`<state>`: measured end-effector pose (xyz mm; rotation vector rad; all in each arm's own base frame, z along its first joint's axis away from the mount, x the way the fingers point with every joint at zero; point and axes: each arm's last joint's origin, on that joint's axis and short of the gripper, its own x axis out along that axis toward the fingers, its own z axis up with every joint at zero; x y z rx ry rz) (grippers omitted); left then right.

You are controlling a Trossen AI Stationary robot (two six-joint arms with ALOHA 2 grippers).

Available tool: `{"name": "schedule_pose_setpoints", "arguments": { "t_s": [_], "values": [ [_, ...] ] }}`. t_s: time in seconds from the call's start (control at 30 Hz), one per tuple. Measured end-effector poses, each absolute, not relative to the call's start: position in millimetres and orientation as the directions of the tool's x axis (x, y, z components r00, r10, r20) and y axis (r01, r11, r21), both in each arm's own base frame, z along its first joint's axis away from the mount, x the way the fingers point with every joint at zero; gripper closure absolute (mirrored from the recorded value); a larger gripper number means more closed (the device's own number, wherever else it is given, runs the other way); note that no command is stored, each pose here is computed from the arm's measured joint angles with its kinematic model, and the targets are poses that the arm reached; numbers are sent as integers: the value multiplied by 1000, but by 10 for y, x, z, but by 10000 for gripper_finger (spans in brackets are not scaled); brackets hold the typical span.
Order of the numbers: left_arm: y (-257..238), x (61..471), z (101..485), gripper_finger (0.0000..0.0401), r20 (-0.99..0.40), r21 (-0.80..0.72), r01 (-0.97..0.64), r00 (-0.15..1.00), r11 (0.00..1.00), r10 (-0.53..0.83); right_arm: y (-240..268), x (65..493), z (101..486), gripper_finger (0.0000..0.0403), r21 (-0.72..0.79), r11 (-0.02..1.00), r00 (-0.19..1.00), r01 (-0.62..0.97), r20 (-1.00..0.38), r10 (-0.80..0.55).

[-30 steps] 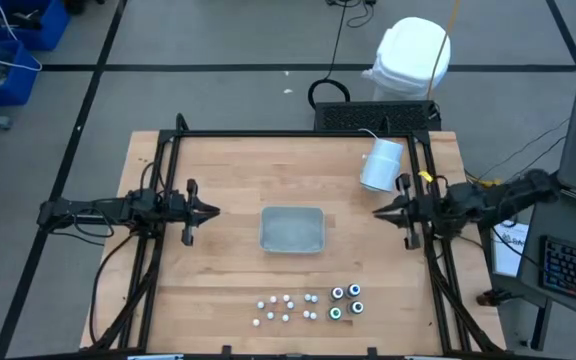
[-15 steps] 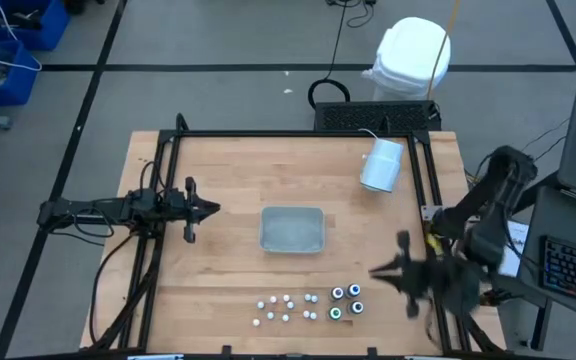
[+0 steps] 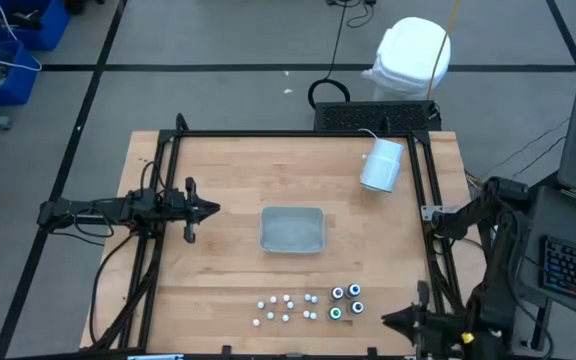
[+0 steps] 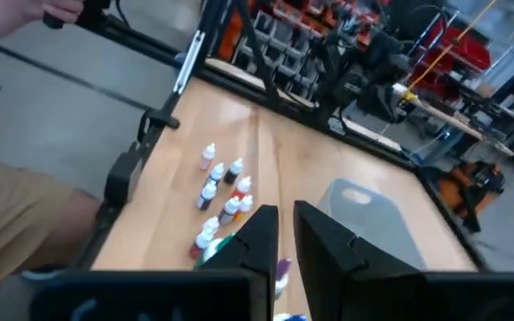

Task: Pick & Place food coloring
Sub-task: Put the big black bottle into the gray bin

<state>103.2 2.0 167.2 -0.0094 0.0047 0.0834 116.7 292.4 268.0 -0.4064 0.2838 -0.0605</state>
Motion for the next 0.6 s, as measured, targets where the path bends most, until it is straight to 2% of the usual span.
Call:
{"name": "schedule_pose_setpoints", "arguments": {
  "t_s": [0.2, 0.33, 0.5, 0.6],
  "values": [
    [33, 1030, 1673, 361, -4, -9, -129, 992, 992, 129, 3009, 1199, 2476, 350, -326, 944, 952, 42, -274, -137],
    [44, 1029, 1673, 361, -4, -8, -166, 986, 986, 165, 3028, 1258, 2289, 307, -298, 952, 943, 63, -294, -154],
    [48, 1028, 1674, 361, -3, -8, -179, 984, 984, 179, 2931, 1392, 2076, 243, -247, 968, 891, 38, -430, -145],
    [51, 1027, 1677, 361, 0, -9, -191, 982, 982, 191, 2869, 1447, 2027, 214, -201, 978, 871, 61, -468, -151]
  ]
}}
